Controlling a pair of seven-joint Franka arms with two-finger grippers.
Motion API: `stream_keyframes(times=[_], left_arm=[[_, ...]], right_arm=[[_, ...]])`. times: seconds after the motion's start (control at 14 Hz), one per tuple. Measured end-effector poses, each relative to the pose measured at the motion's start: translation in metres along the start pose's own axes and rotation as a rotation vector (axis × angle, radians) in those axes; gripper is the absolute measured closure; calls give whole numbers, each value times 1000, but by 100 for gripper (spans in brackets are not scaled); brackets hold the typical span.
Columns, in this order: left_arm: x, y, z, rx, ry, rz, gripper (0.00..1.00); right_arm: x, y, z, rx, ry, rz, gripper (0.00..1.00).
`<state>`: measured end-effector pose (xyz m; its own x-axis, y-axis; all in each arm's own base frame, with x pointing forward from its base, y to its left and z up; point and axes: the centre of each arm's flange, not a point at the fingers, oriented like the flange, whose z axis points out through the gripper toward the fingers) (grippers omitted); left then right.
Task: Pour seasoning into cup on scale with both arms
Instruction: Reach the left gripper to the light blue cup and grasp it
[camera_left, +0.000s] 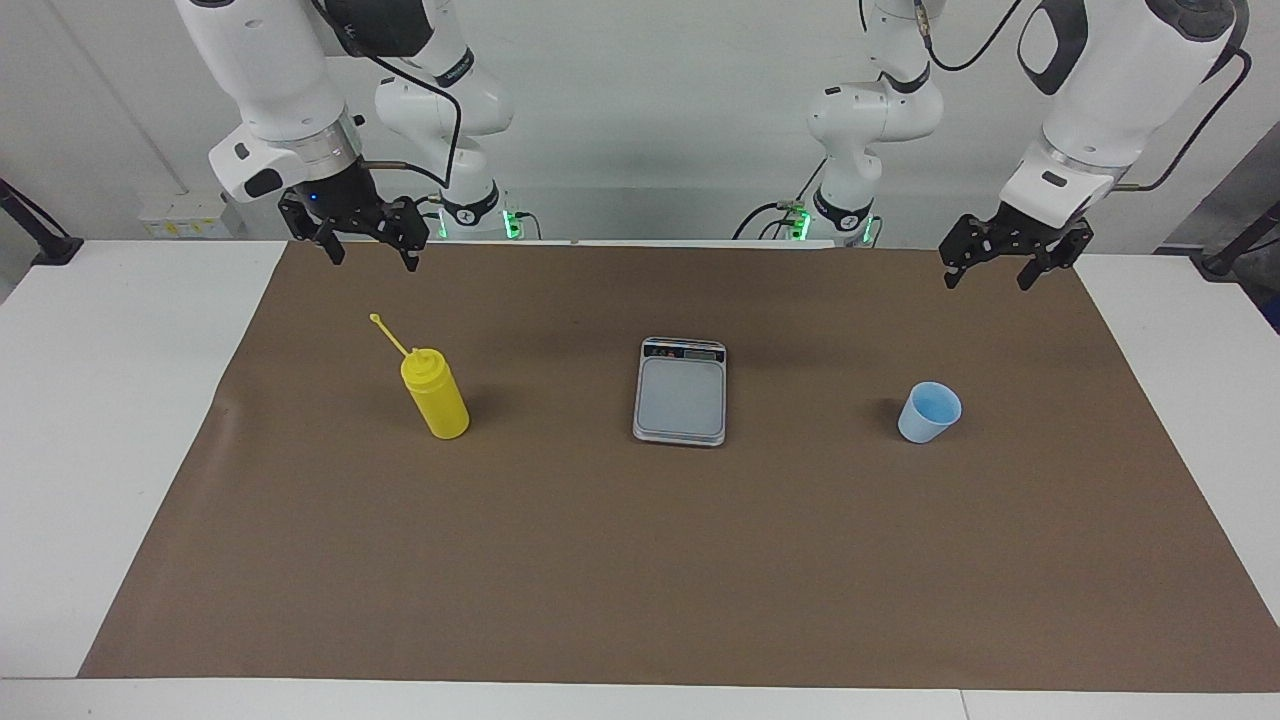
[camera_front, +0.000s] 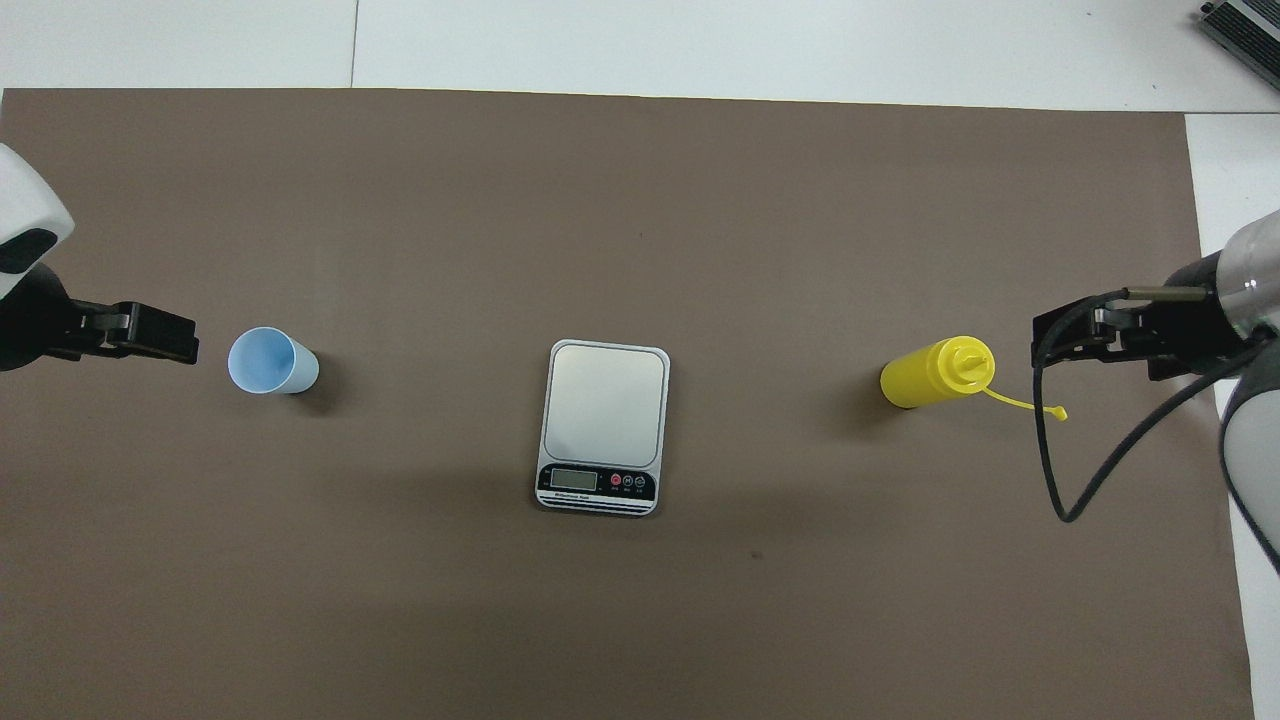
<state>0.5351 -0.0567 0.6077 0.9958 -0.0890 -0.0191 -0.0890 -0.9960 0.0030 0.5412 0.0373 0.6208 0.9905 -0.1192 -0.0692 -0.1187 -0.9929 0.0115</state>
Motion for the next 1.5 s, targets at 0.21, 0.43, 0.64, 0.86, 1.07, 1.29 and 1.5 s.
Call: stream_keyframes(times=[0.21, 0.43, 0.64, 0.86, 1.07, 1.29, 1.5], left_arm=[[0, -1, 1, 0, -1, 33, 0], [0, -5, 5, 0, 0, 46, 0], [-1, -32, 22, 3, 29, 50, 0], [-2, -66, 66, 7, 61, 6, 0], [-3, -77, 120, 5, 67, -25, 0], [-1, -77, 171, 0, 85, -104, 0], [-10, -74, 218, -4, 94, -150, 0]], right_arm=[[0, 0, 0, 0, 0, 0, 0], [0, 0, 0, 0, 0, 0, 0], [0, 0, 0, 0, 0, 0, 0], [0, 0, 0, 0, -1, 0, 0], [0, 0, 0, 0, -1, 0, 0], [0, 0, 0, 0, -1, 0, 0], [0, 0, 0, 0, -1, 0, 0]])
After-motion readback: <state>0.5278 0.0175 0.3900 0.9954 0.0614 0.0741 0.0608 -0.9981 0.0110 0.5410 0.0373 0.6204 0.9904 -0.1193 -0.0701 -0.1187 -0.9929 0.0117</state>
